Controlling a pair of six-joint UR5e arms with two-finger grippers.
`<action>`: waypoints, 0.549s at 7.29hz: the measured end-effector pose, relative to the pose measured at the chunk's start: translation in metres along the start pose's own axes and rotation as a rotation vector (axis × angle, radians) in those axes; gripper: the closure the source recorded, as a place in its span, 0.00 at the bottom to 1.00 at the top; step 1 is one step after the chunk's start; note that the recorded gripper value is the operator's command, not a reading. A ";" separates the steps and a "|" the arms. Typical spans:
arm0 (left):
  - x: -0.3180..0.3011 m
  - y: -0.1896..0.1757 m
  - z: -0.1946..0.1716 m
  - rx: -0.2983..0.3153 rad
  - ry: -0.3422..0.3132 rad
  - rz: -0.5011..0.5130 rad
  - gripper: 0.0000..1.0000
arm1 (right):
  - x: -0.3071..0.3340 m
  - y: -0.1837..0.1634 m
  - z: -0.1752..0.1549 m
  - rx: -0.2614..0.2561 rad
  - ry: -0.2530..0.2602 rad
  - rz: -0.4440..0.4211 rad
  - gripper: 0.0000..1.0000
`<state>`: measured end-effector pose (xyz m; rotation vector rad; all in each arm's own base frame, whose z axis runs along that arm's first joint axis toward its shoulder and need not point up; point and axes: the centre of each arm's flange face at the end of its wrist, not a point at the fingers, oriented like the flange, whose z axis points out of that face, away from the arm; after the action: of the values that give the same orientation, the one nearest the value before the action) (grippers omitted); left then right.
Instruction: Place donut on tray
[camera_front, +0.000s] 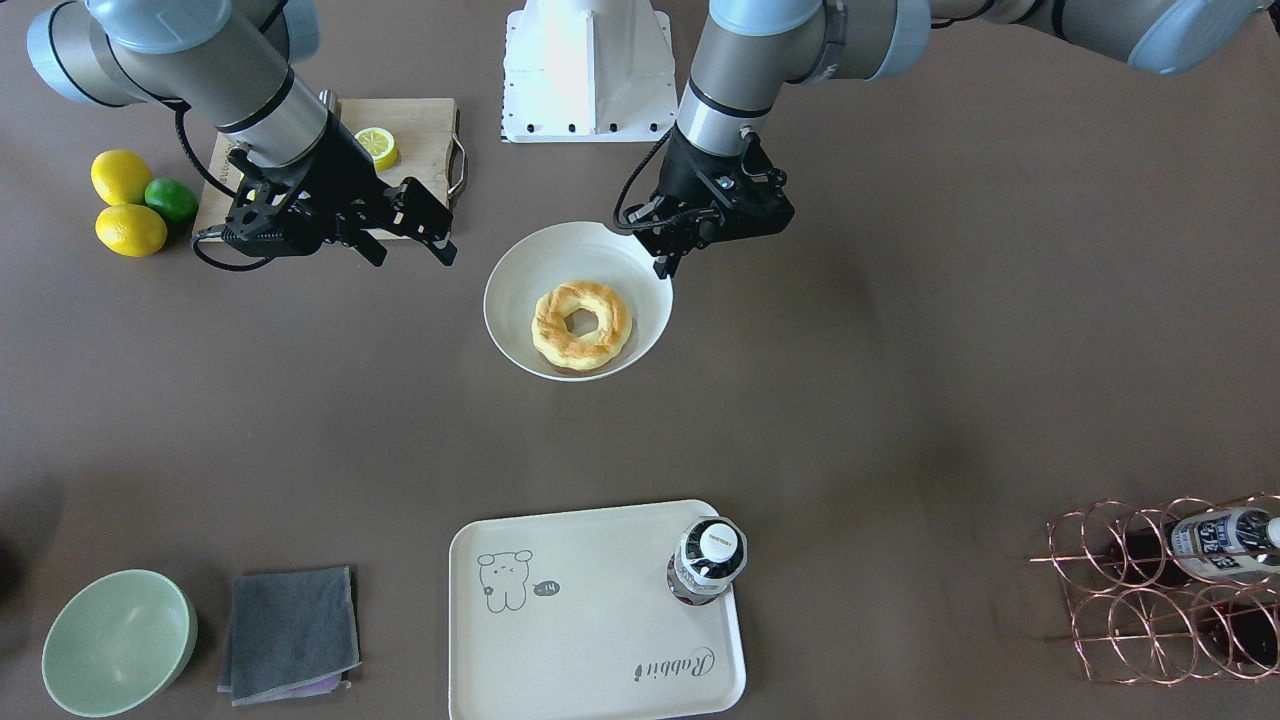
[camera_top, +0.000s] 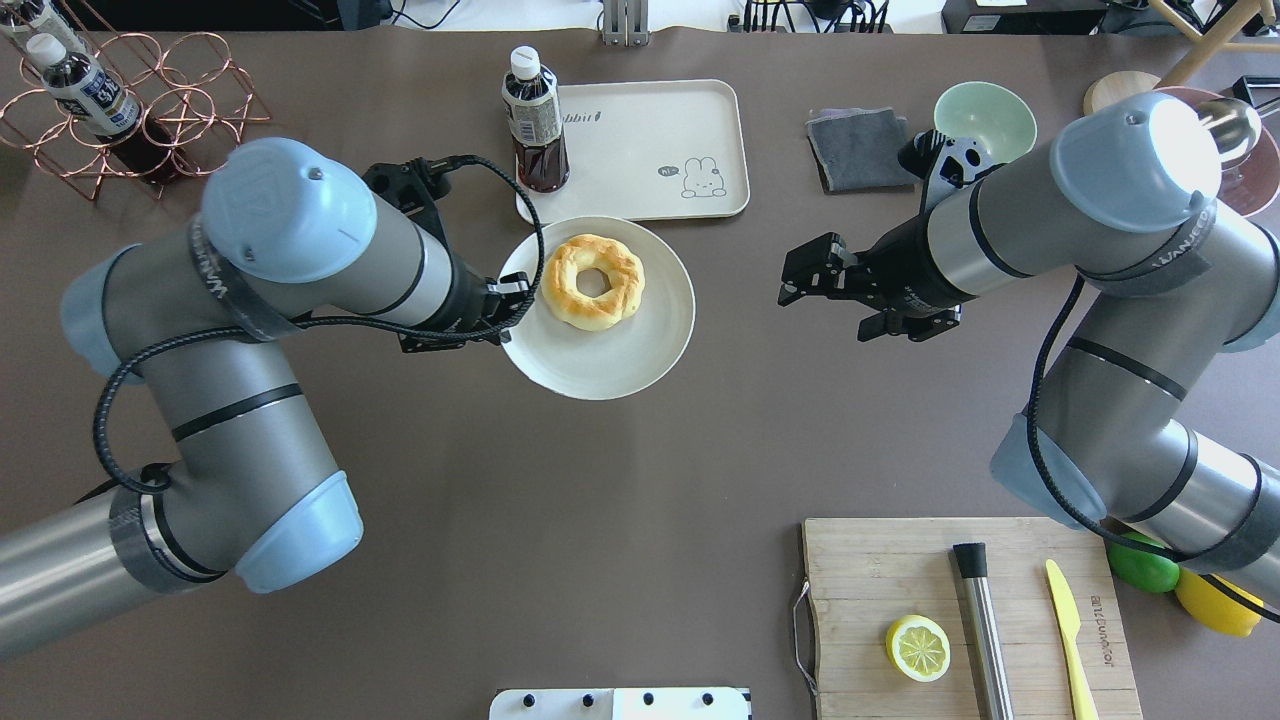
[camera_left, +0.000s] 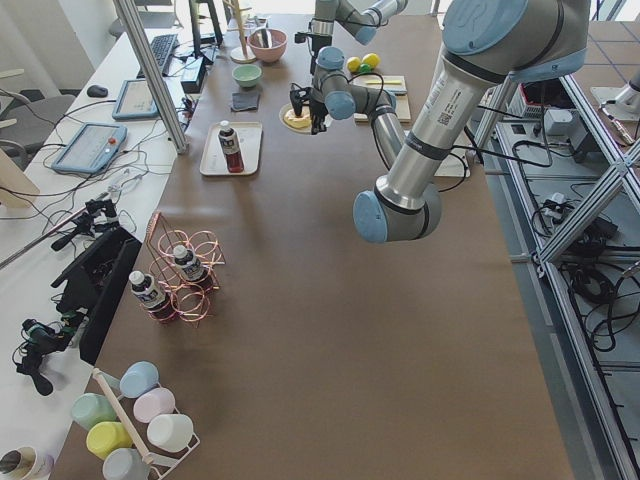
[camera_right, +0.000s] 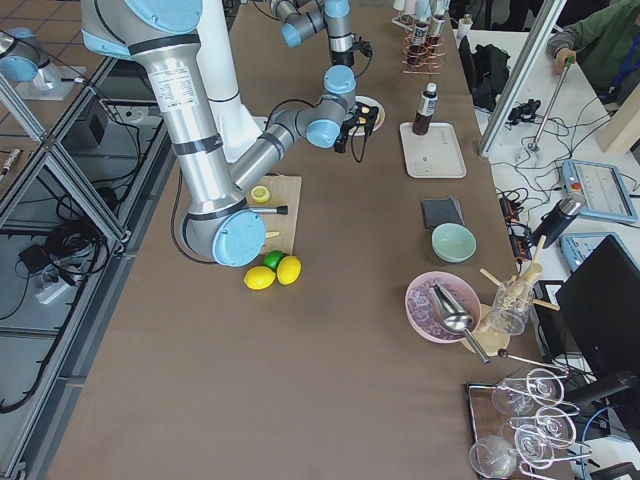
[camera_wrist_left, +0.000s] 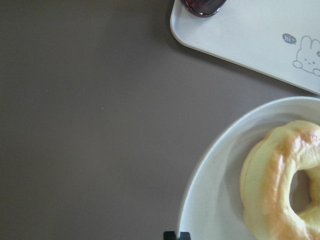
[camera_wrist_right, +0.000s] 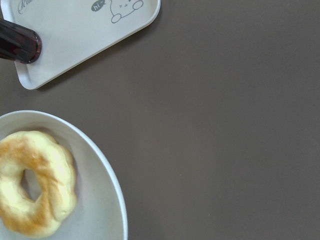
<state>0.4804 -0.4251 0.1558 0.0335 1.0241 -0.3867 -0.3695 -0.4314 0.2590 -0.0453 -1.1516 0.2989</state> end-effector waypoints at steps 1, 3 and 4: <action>0.015 0.012 0.001 0.003 0.008 -0.004 1.00 | -0.002 0.008 0.006 -0.009 0.002 0.022 0.23; 0.032 0.021 -0.005 0.010 0.017 -0.012 1.00 | -0.003 0.021 0.017 -0.005 0.012 0.063 0.48; 0.035 0.022 -0.007 0.012 0.019 -0.012 1.00 | -0.005 0.025 0.021 -0.001 0.012 0.100 0.55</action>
<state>0.4982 -0.4135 0.1196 0.0421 1.0412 -0.4043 -0.3960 -0.4108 0.2586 -0.1056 -1.1391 0.3864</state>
